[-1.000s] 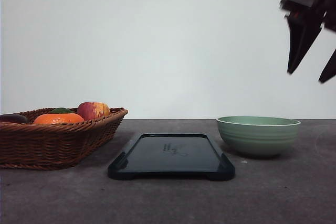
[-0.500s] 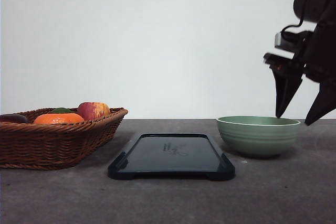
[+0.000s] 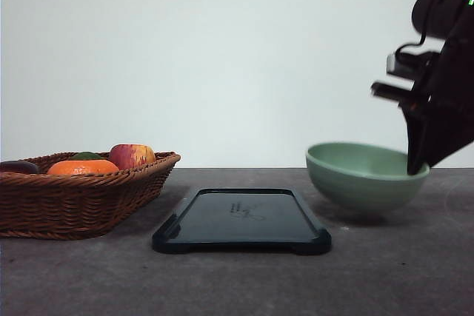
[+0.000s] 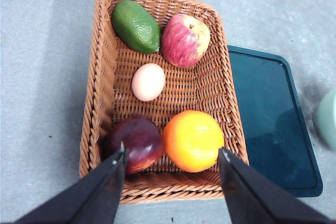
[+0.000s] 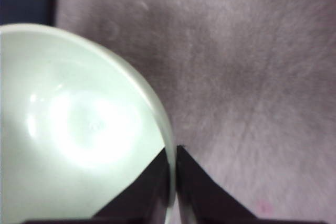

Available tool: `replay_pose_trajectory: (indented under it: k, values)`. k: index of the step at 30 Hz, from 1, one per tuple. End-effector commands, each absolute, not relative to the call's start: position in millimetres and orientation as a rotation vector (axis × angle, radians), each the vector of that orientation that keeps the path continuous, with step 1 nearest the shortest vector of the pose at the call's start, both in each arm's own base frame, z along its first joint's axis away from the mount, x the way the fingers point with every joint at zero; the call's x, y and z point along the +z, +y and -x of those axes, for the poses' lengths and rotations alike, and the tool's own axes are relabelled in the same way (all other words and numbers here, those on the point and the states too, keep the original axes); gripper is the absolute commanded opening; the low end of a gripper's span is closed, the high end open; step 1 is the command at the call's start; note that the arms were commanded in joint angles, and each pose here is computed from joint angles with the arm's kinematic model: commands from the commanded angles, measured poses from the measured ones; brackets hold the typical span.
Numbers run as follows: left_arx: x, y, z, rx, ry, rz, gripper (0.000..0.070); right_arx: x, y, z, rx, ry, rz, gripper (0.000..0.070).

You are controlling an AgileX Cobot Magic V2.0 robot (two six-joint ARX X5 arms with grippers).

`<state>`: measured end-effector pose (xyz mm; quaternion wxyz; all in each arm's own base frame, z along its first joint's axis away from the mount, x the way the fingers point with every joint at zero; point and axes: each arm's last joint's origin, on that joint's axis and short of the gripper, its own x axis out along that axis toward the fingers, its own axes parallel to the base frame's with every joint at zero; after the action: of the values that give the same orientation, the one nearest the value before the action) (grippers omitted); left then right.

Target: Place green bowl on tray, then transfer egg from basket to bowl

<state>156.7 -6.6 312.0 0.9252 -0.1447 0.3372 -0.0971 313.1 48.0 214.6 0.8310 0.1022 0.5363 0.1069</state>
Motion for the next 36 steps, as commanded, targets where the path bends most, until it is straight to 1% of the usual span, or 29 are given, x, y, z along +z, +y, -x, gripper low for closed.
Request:
replay_pose_trajectory:
  k: [1, 6, 13, 18, 22, 25, 36]
  values:
    - [320, -7, -158, -0.209, 0.661, 0.289, 0.0350, 232, 49, -316, 0.245, 1.099, -0.204, 0.0000]
    - [320, -7, -158, -0.209, 0.662, 0.289, 0.0350, 267, 57, -315, 0.301, 1.130, -0.144, 0.0000]
    - [320, -7, -158, -0.208, 0.662, 0.289, 0.0350, 323, 80, -320, 0.378, 1.049, -0.074, 0.0000]
    - [320, -7, -158, -0.208, 0.662, 0.288, 0.0349, 341, 100, -328, 0.432, 1.066, -0.031, 0.0000]
    - [320, -7, -158, -0.208, 0.662, 0.288, 0.0349, 341, 119, -340, 0.473, 1.085, 0.003, 0.0000]
    - [320, -7, -158, -0.208, 0.662, 0.288, 0.0349, 333, 133, -349, 0.497, 1.110, 0.024, 0.0000]
    - [320, -7, -158, -0.208, 0.663, 0.289, 0.0349, 277, 176, -380, 0.546, 1.215, 0.080, 0.0000]
